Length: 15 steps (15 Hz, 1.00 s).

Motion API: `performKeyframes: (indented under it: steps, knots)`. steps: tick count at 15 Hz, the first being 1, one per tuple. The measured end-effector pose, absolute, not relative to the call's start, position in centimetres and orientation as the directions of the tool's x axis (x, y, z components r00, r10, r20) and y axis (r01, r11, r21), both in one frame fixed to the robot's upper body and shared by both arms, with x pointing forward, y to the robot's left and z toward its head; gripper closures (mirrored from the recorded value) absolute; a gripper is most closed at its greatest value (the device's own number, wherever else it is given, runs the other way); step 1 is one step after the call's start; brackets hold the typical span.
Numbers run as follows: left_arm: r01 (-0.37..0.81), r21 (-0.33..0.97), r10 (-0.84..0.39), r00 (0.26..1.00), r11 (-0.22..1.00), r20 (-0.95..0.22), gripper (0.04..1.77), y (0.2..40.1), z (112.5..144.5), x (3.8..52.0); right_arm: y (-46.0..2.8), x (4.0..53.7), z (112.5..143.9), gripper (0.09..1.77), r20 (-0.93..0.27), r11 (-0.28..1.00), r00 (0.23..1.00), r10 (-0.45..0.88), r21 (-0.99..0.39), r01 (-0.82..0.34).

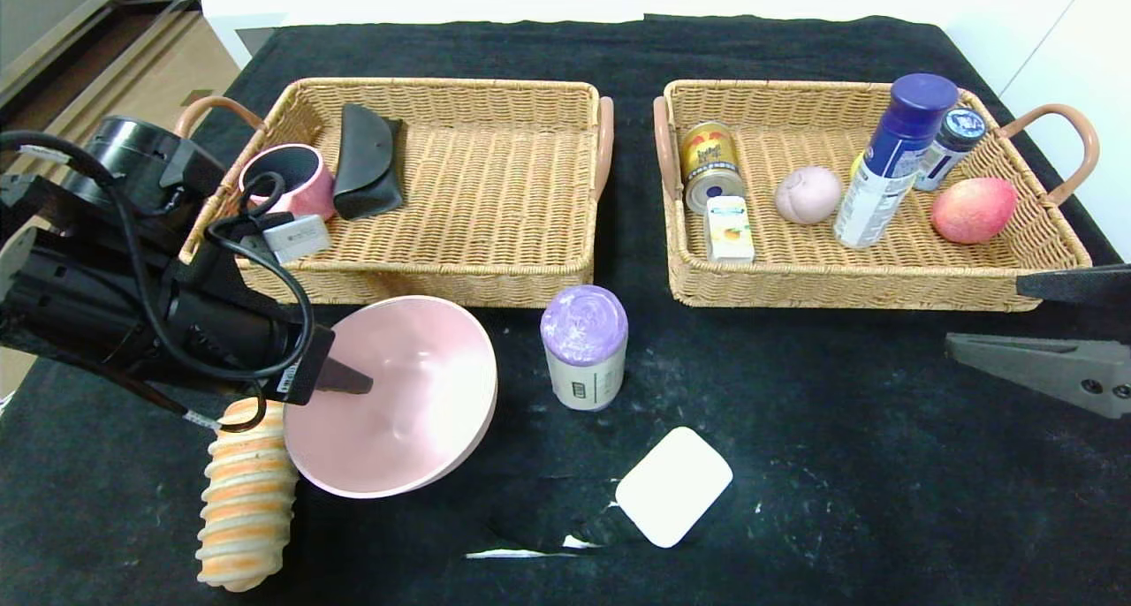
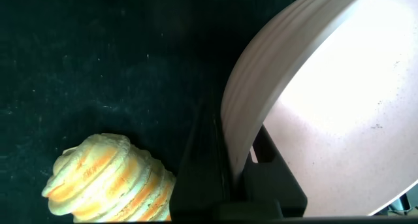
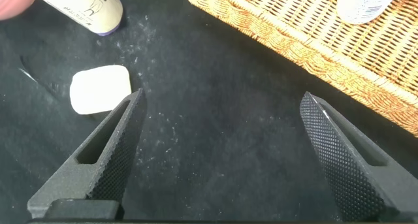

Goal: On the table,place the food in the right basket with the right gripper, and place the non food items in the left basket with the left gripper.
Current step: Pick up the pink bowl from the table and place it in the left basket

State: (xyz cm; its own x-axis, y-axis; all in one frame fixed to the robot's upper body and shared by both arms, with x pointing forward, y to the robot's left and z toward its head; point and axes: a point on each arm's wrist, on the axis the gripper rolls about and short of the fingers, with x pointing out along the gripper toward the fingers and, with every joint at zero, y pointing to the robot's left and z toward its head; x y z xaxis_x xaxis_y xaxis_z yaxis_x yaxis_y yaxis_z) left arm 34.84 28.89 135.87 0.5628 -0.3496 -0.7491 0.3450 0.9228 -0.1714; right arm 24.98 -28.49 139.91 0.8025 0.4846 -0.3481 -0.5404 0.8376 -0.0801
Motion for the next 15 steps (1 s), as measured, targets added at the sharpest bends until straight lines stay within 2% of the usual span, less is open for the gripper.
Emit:
performKeyframes:
  steps: [8, 15]
  knots:
    - [0.383, -0.15, -0.372, 0.612, 0.911, -0.698, 1.62, 28.5, 139.6, 32.1, -28.3, 25.0, 139.5, 0.15, -0.361, 0.832, 0.793, 0.49, -0.076, -0.549]
    - [0.396, -0.111, -0.382, 0.714, 0.911, -0.587, 1.62, 28.5, 144.0, 31.9, -28.3, 25.0, 139.4, 0.15, -0.364, 0.831, 0.791, 0.492, -0.075, -0.551]
